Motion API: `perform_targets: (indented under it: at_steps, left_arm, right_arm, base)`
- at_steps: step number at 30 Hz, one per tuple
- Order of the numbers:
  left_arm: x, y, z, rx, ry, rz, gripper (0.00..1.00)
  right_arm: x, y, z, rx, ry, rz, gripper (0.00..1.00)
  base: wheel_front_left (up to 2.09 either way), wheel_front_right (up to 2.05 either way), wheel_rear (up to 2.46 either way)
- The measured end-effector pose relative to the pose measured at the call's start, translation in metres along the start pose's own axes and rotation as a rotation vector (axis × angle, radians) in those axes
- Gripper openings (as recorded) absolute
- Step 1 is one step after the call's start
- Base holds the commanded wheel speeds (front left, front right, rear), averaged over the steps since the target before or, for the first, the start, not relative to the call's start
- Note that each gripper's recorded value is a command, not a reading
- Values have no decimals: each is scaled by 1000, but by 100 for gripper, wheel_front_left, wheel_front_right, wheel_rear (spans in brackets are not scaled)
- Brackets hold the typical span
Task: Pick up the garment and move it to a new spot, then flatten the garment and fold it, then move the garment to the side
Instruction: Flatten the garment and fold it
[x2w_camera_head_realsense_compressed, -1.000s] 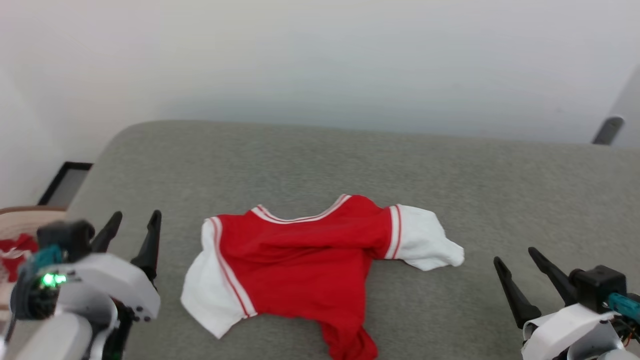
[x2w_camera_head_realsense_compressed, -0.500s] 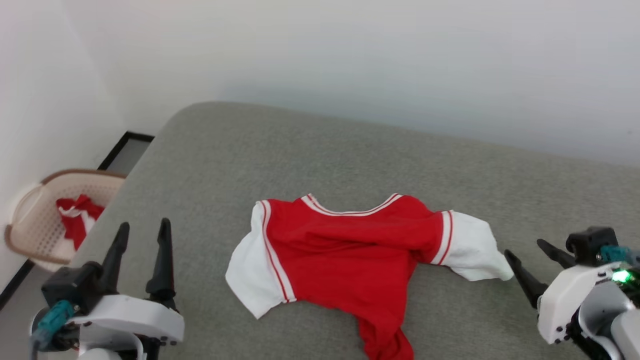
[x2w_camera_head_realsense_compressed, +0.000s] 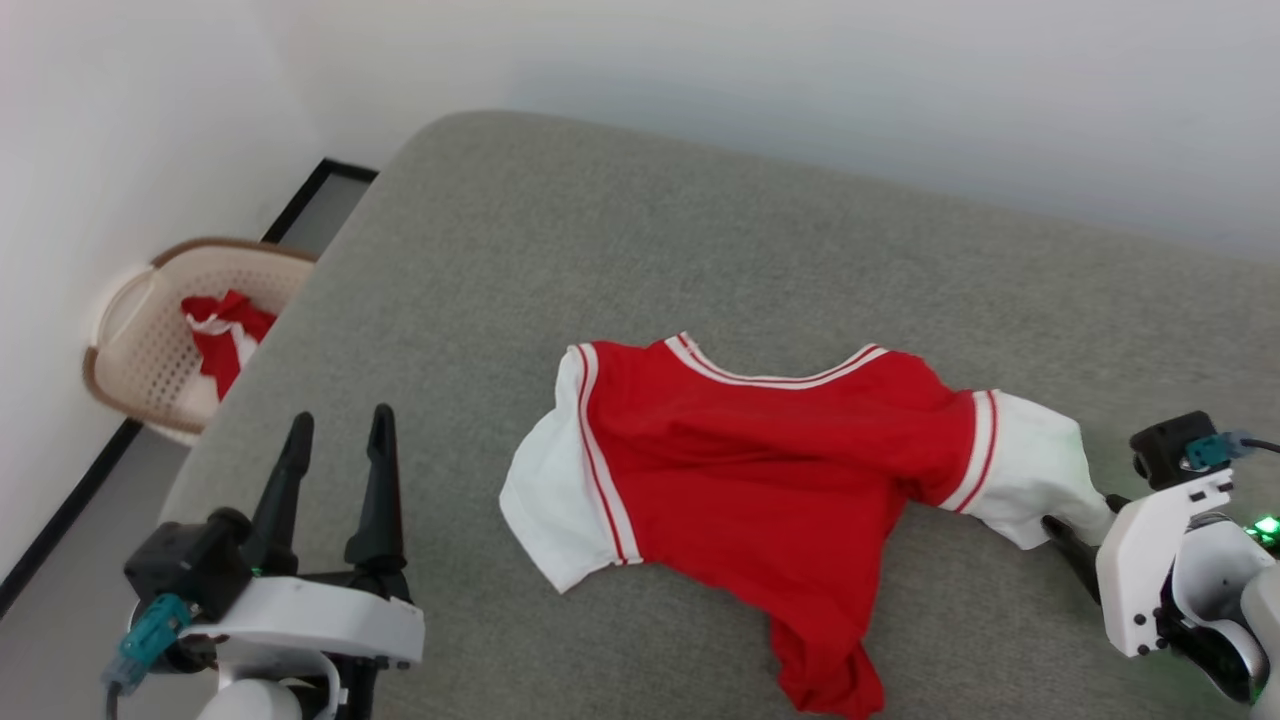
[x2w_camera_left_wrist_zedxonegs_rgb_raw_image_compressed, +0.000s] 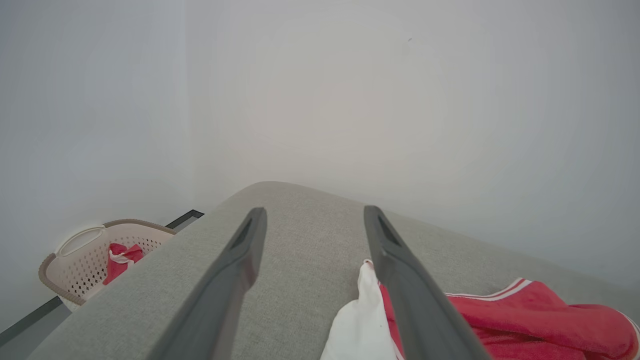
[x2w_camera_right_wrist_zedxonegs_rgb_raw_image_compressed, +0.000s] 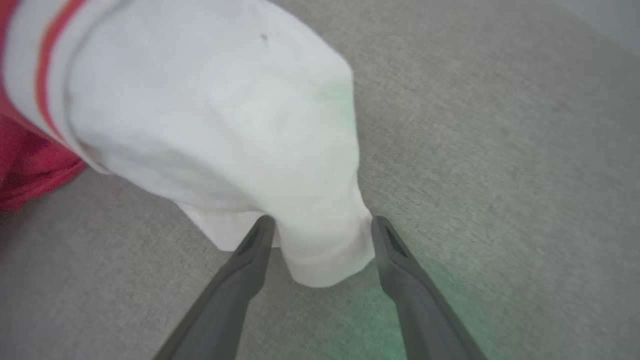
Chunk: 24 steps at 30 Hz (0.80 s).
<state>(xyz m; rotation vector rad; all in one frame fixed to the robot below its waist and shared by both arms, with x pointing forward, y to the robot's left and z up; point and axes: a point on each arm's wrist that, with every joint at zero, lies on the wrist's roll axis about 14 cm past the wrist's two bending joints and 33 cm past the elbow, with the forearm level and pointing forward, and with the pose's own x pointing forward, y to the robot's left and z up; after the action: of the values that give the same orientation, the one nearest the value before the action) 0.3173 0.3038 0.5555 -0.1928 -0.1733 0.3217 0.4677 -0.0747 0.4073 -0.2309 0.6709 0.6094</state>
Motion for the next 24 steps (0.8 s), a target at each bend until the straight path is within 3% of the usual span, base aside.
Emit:
perform_targets:
  at_steps: [1,2,3,4,13,24]
  left_arm:
    - [0,0,0,0,0,0,100]
    - [0,0,-1,1,-1,3,100]
    - [0,1,-1,4,-1,6,100]
    - [1,3,-1,1,-6,16,100]
    - [2,7,-1,-2,-21,28,100]
    - [2,0,-6,-6,-17,-7,100]
  right_arm:
    - [0,0,0,0,0,0,100]
    - [5,2,-2,-7,16,9,90]
    - [9,4,-4,-7,29,17,35]
    - [15,5,-1,-16,30,27,0]
    - [19,5,4,7,33,44,0]
    - [-30,-41,11,25,32,-27,0]
  base:
    - [0,0,0]
    - [0,0,0]
    - [0,0,0]
    - [0,0,0]
    - [0,0,0]
    - [0,0,0]
